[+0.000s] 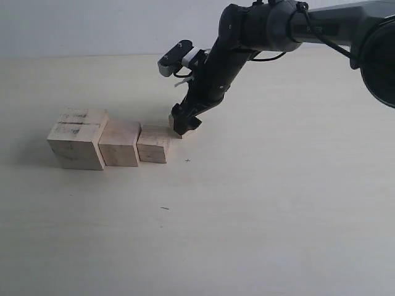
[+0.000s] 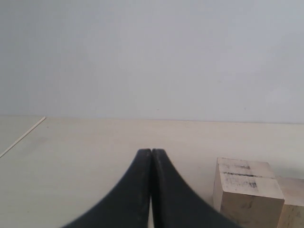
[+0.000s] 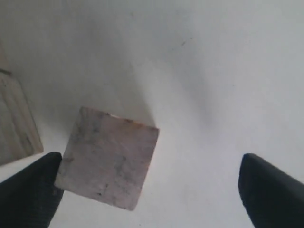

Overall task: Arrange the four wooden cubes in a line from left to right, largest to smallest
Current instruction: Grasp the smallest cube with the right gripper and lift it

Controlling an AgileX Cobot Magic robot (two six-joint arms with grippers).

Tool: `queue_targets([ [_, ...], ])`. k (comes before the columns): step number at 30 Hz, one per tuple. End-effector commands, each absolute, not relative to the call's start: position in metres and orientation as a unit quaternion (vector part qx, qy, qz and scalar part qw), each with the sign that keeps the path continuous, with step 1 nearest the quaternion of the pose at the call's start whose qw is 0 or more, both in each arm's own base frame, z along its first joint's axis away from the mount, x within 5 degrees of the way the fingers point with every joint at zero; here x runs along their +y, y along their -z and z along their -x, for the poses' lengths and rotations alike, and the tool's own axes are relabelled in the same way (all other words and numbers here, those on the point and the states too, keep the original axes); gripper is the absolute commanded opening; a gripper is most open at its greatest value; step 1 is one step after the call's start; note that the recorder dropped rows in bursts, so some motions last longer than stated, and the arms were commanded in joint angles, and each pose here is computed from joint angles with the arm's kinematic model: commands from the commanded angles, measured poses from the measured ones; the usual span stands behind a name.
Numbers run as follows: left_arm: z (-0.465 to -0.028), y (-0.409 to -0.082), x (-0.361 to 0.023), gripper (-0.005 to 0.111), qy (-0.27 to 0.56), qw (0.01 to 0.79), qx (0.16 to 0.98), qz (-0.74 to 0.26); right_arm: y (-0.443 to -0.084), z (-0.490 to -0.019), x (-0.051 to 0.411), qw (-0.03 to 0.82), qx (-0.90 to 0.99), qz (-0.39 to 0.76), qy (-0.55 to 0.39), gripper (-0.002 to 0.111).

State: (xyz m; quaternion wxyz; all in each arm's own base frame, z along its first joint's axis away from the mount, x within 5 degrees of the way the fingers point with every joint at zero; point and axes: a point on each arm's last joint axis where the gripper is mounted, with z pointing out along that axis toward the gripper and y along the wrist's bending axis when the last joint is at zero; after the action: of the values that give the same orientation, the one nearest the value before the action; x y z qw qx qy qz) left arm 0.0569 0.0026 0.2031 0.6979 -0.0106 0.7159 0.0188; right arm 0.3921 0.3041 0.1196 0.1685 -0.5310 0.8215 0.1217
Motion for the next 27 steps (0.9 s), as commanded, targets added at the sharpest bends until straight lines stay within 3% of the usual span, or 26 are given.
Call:
queue_targets([
  [1, -0.056, -0.204, 0.003, 0.002, -0.018, 0.701, 0.713, 0.012, -0.117, -0.396, 0.305, 0.189, 0.822, 0.525, -0.116, 0.077],
  [11, -0.056, -0.204, 0.003, 0.002, -0.018, 0.701, 0.713, 0.012, -0.138, -0.395, 0.296, 0.182, 0.809, 0.554, -0.075, 0.002],
  [20, -0.056, -0.204, 0.003, 0.002, -0.018, 0.701, 0.713, 0.012, -0.204, -0.375, 0.283, 0.164, 0.79, 0.586, -0.072, 0.0],
  [27, -0.056, -0.204, 0.003, 0.002, -0.018, 0.701, 0.713, 0.012, -0.186, -0.355, 0.282, 0.096, 0.766, 0.623, -0.129, 0.0],
])
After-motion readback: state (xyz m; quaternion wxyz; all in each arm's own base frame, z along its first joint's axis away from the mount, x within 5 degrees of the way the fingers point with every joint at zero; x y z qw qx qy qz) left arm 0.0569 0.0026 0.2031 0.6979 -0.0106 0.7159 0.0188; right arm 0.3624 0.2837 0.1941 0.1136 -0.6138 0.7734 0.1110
